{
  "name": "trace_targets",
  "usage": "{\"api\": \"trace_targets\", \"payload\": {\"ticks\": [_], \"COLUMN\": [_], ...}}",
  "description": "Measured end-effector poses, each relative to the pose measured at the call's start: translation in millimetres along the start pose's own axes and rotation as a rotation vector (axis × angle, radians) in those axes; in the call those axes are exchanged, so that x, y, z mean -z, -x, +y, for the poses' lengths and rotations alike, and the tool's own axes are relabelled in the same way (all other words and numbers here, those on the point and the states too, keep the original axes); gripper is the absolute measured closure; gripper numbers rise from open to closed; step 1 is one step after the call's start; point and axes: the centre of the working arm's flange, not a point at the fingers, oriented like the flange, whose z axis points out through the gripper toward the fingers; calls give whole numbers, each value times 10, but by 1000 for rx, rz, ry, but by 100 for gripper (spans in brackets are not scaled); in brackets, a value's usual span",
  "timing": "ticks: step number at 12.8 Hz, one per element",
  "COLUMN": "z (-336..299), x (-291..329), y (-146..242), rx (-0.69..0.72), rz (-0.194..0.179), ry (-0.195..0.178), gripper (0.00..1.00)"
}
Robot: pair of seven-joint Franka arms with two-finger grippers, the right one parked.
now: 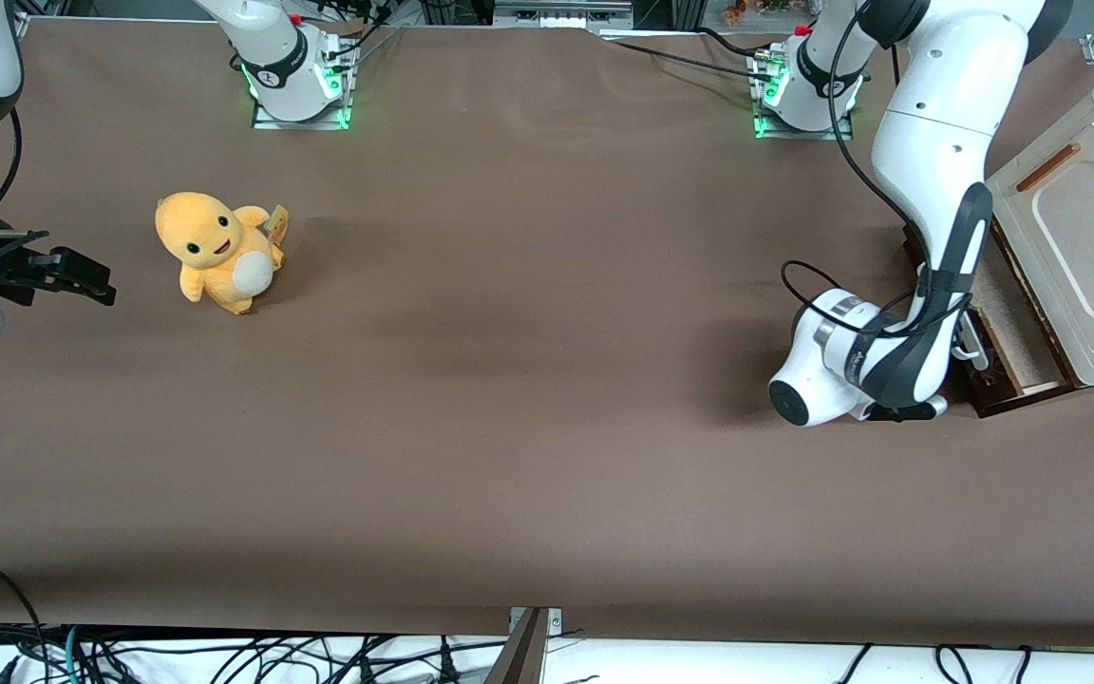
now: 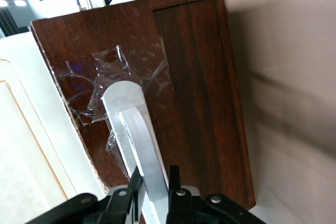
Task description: Open lower drawer with left arm only
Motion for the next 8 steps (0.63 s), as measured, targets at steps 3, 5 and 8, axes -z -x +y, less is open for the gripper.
{"api": "trace_targets", "payload": {"ticks": [3, 5, 8], "z": [-8, -5, -17], "x": [2, 7, 57], "y": [-6, -4, 2], "rx": [1, 1, 1], "rz": [-4, -5, -8], "ry": [5, 8, 27], "gripper": [78, 78, 78]}}
